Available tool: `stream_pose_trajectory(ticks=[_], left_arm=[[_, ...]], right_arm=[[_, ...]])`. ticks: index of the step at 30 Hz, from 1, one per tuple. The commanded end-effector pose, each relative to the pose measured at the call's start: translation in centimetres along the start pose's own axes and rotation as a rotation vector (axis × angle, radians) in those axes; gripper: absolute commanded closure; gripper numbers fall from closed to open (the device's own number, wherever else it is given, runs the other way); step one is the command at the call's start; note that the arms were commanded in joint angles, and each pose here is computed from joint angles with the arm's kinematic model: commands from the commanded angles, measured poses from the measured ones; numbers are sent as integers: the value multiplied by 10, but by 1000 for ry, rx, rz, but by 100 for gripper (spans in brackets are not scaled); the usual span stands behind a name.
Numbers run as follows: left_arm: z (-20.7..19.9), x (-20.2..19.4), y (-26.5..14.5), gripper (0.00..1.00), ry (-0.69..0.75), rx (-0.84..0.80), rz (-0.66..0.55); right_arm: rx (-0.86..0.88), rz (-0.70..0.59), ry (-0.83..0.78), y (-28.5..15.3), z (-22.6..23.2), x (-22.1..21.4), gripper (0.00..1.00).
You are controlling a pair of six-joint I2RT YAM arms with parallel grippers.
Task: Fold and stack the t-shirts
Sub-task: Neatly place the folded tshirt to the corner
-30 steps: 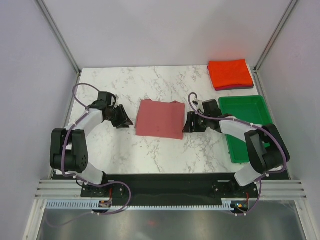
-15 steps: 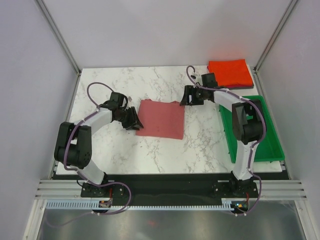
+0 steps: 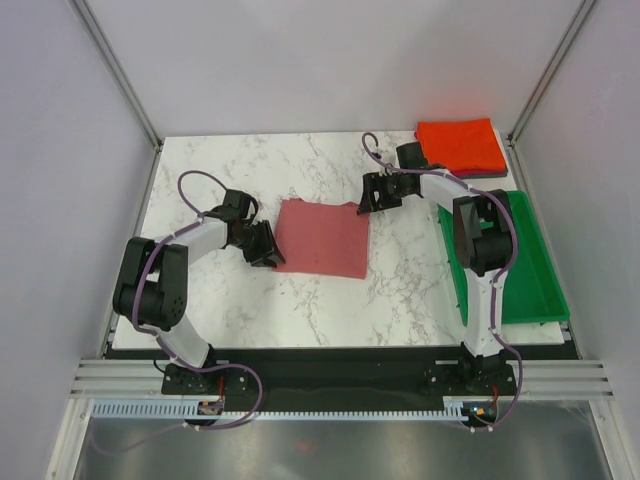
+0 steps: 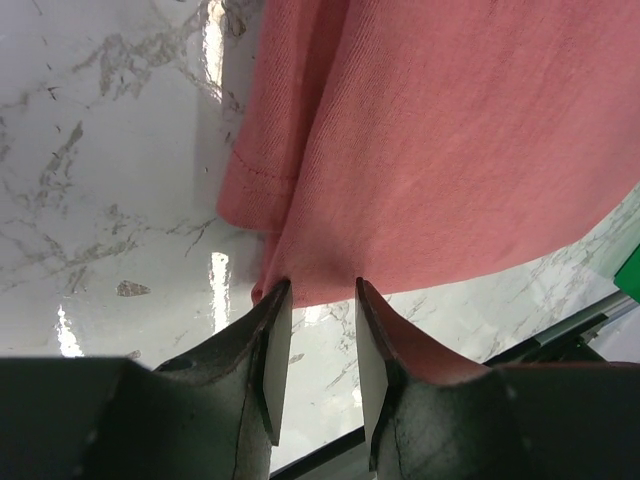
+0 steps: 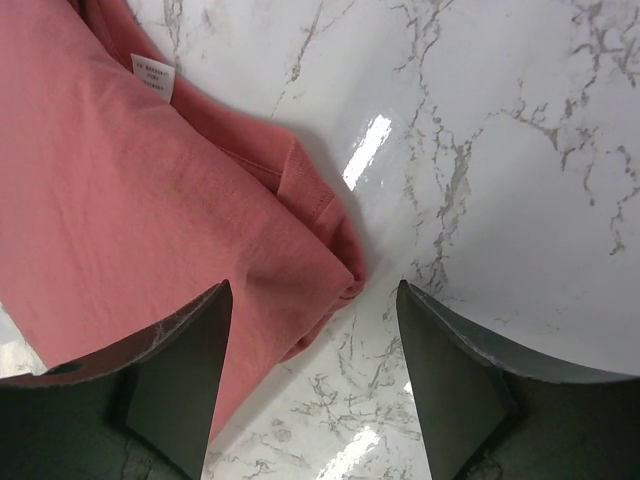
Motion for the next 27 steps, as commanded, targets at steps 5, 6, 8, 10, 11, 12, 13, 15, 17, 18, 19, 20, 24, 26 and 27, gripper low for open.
stream_pose_trajectory(ticks=[5,6,8,10,11,12,13,15,17,18,19,20,24,26,27], left_arm=[[5,4,2,61,-23,25,-23],[5,4,3,61,-24,25,-20],[4,4,2,61,-23,23,-23],[3,6,0,60,-17,23,-33],[2,7,-1,60,-13,22,-39],[2,8,-3,60,-12,24,-44],[2,8,-3,60,-11,26,-47],[2,9,-5,60,-8,27,-54],[2,8,-4,60,-12,27,-49],[3,8,-3,60,-12,28,-45],[3,7,-3,60,-15,28,-45],[3,7,-3,60,-16,30,-44],[4,6,-1,60,-20,30,-39],[4,6,-1,60,-20,30,-39],[4,6,-1,60,-21,32,-37]], right_arm=[[52,117,-45,13,-8,-24,25],[49,113,-50,13,-8,-22,24],[48,127,-46,16,-11,-25,24],[60,131,-46,17,-9,-23,24],[61,148,-43,20,-11,-27,24],[75,153,-46,20,-8,-28,24],[79,156,-47,20,-9,-28,25],[87,174,-50,21,-9,-31,25],[97,197,-47,21,-9,-35,25],[98,204,-52,21,-9,-36,25],[98,207,-52,21,-10,-37,25],[101,210,-52,21,-9,-37,26],[109,220,-64,19,-7,-39,28],[121,225,-62,19,-6,-40,31],[122,228,-63,20,-6,-41,32]])
Point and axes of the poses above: each gripper's point midway between its finger pads, its own y axis out along the fingers, its own z axis along the line the jaws close on, x = y × z, the point moved 1 cm from there along -y, back along the fingers, and after that the axes turned 14 degrees about y, right-handed, at the moved point
